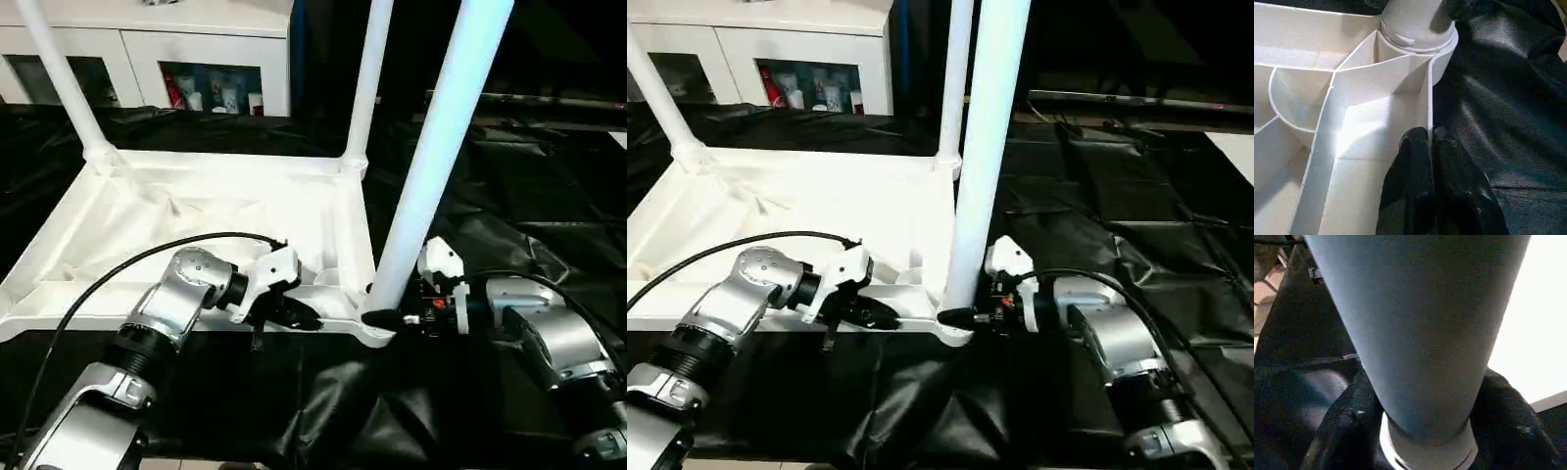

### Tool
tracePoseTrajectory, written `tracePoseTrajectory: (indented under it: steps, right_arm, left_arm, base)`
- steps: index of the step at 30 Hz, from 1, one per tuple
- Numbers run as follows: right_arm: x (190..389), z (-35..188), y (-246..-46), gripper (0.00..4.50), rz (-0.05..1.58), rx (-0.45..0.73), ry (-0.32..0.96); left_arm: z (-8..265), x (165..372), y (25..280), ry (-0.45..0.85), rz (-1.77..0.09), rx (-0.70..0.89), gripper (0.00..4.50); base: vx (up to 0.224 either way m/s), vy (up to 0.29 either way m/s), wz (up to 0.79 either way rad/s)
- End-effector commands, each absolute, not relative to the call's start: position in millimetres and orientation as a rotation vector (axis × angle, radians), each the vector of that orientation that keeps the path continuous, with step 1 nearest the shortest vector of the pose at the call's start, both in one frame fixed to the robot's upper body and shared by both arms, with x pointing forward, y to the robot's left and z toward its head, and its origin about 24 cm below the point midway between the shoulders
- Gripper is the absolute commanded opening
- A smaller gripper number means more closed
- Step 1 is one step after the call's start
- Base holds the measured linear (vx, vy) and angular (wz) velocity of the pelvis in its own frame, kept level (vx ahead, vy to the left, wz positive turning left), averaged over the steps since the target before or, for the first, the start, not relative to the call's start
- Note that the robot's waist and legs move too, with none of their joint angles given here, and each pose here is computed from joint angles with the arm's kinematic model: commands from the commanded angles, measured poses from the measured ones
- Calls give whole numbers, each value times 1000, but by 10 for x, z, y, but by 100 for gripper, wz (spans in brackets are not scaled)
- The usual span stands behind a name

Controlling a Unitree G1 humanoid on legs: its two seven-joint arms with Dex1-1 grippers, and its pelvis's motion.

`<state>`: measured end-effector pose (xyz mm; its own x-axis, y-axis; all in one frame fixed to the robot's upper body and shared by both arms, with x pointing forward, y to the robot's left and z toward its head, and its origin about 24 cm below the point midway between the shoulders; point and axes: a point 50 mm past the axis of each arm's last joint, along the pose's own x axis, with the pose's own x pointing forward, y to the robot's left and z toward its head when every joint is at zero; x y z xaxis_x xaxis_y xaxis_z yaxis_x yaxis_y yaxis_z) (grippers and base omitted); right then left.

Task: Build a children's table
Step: Rotate leg to tighten

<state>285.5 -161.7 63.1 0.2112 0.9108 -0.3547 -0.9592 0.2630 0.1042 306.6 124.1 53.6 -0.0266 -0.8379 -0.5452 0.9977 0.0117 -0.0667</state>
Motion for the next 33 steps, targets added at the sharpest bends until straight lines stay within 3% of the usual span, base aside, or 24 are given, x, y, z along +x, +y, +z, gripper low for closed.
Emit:
tracePoseTrajectory:
  steps: [1, 8, 11, 12, 15, 18, 21, 22, 23, 29, 33]
  right_arm:
    - [2851, 640, -1578, 210, 1354, -154, 383]
    - [2879, 586, -1559, 201, 1290, -144, 374]
    - [2976, 474, -1538, 198, 1084, -132, 371]
    - [3051, 360, -1515, 197, 882, -109, 397]
    - [3070, 292, -1467, 194, 775, -68, 405]
    - [3025, 229, -1275, 194, 698, 1, 379]
    - [3001, 255, -1210, 194, 733, 34, 351]
    - [2997, 282, -1186, 249, 732, 94, 337]
    - [2992, 295, -1176, 263, 738, 114, 333]
    - [2963, 374, -1223, 309, 753, 61, 303]
    - [2912, 470, -1346, 309, 793, 43, 272]
  left_arm:
    - [425, 3005, 1216, 572, -1559, 409, 0]
    - [407, 3089, 1191, 550, -1430, 416, 0]
    - [418, 3228, 1074, 498, -1261, 390, 0]
    - [431, 3291, 939, 470, -1172, 348, 0]
    - [437, 3303, 824, 454, -1146, 322, 0]
    - [444, 3229, 603, 413, -1228, 315, 0]
    - [437, 3208, 596, 403, -1267, 345, 0]
    - [439, 3210, 606, 394, -1274, 355, 0]
    - [438, 3214, 620, 395, -1274, 358, 0]
    - [462, 3252, 686, 379, -1286, 402, 0]
    - [499, 3282, 693, 338, -1284, 409, 0]
  base:
    - [0, 0, 0]
    - [0, 0, 0]
    - [0, 0, 0]
    - [-50, -4, 4]
    - [-34, 0, 0]
    - [0, 0, 0]
    - [0, 0, 0]
    - [0, 0, 0]
    - [0, 0, 0]
    - [0, 0, 0]
    - [0, 0, 0]
